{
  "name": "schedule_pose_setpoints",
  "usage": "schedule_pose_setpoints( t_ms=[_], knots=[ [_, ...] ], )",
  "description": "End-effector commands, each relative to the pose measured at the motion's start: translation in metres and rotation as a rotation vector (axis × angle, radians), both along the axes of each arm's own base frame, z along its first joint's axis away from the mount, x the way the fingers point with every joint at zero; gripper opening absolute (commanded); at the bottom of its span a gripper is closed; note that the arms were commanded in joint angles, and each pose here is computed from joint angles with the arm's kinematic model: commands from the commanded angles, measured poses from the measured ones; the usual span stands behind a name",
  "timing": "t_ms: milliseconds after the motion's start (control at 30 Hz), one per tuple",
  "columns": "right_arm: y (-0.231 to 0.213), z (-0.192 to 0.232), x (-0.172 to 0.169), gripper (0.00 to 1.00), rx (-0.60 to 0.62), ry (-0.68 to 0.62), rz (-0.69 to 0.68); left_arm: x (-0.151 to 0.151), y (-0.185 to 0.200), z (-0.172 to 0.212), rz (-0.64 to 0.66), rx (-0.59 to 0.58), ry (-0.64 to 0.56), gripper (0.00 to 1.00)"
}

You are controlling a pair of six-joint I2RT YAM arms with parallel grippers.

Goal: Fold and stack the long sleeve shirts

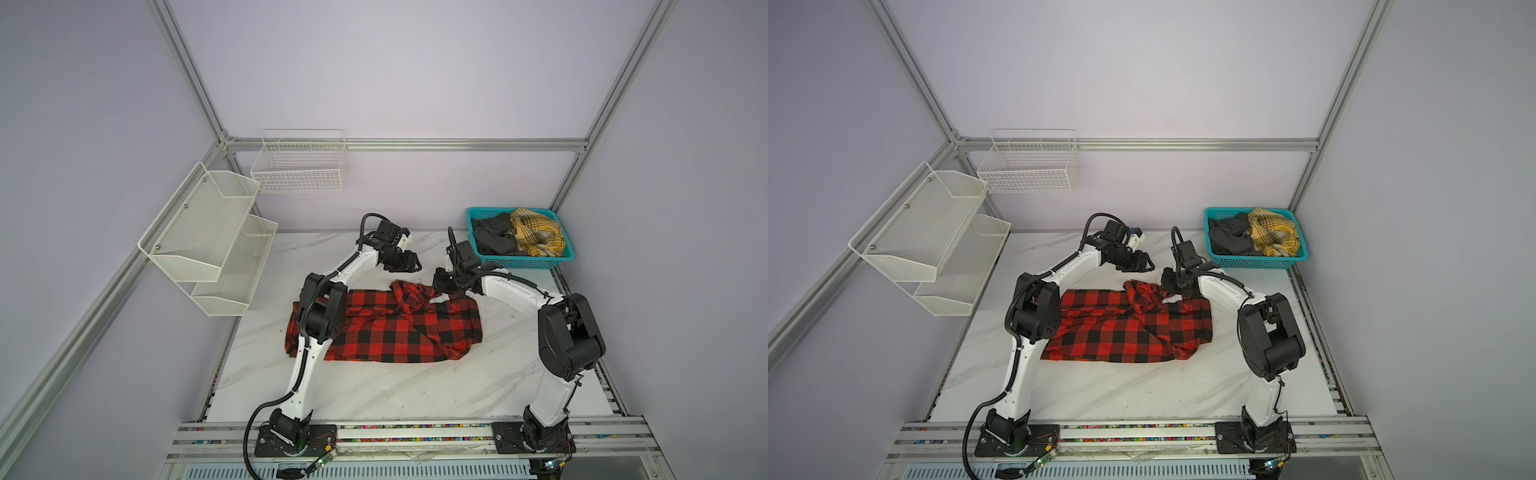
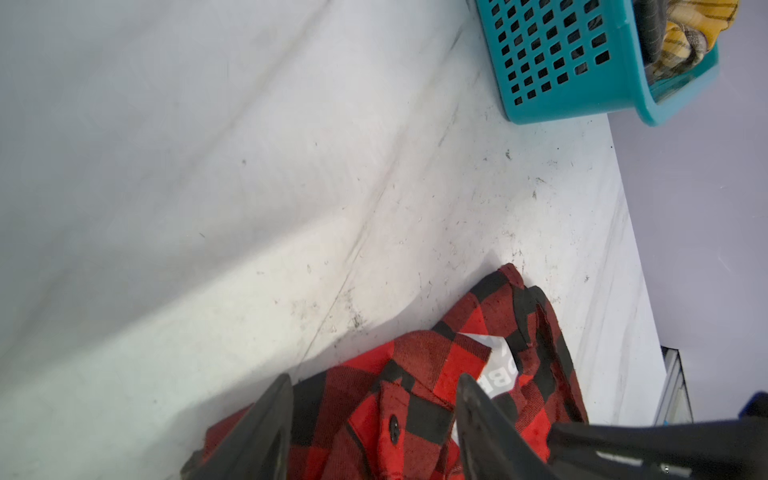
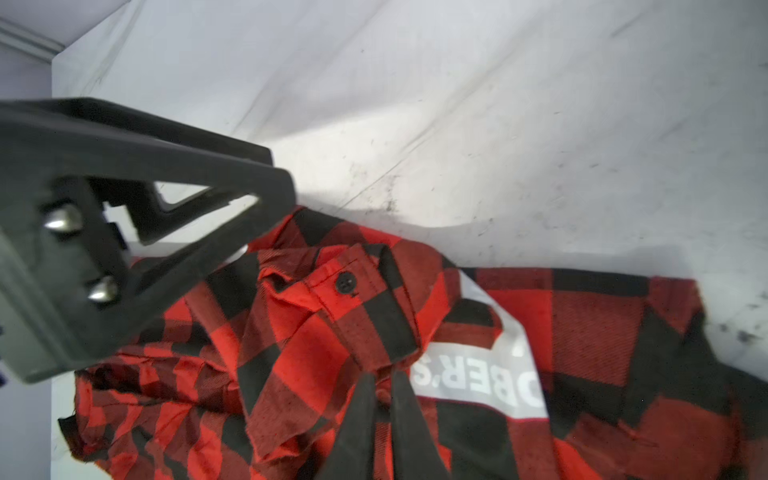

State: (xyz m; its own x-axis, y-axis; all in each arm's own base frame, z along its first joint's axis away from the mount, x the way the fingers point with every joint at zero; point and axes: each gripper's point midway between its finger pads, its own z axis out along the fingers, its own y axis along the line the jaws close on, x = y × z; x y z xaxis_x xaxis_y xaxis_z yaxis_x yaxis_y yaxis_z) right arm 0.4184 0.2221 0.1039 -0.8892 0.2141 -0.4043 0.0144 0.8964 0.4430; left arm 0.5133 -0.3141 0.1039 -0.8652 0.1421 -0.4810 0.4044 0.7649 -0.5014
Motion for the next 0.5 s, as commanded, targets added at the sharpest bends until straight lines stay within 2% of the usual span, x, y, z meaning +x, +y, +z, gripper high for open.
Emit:
schedule_pose_setpoints(
  t_ms=[0,167,300,367,467],
  knots=[
    [-0.018,-0.019,-0.003,0.12,-0.021,0.088,-0.083,0.008,-0.002,0.020,-0.051,0.009,-0.073,0.61],
    [-0.011,-0.025,0.009,0.10,0.004,0.105,-0.063,-0.008,-0.008,-0.001,-0.112,0.016,-0.026,0.61],
    [-0.017,-0.040,0.009,0.08,-0.022,0.146,-0.088,-0.024,-0.026,-0.004,-0.167,0.011,-0.021,0.60],
    [-0.020,-0.050,0.003,0.06,-0.036,0.172,-0.094,-0.030,-0.034,-0.006,-0.184,0.015,-0.019,0.58],
    [-0.024,-0.061,-0.006,0.05,-0.052,0.202,-0.098,-0.036,-0.036,-0.012,-0.194,0.037,-0.011,0.49]
  ],
)
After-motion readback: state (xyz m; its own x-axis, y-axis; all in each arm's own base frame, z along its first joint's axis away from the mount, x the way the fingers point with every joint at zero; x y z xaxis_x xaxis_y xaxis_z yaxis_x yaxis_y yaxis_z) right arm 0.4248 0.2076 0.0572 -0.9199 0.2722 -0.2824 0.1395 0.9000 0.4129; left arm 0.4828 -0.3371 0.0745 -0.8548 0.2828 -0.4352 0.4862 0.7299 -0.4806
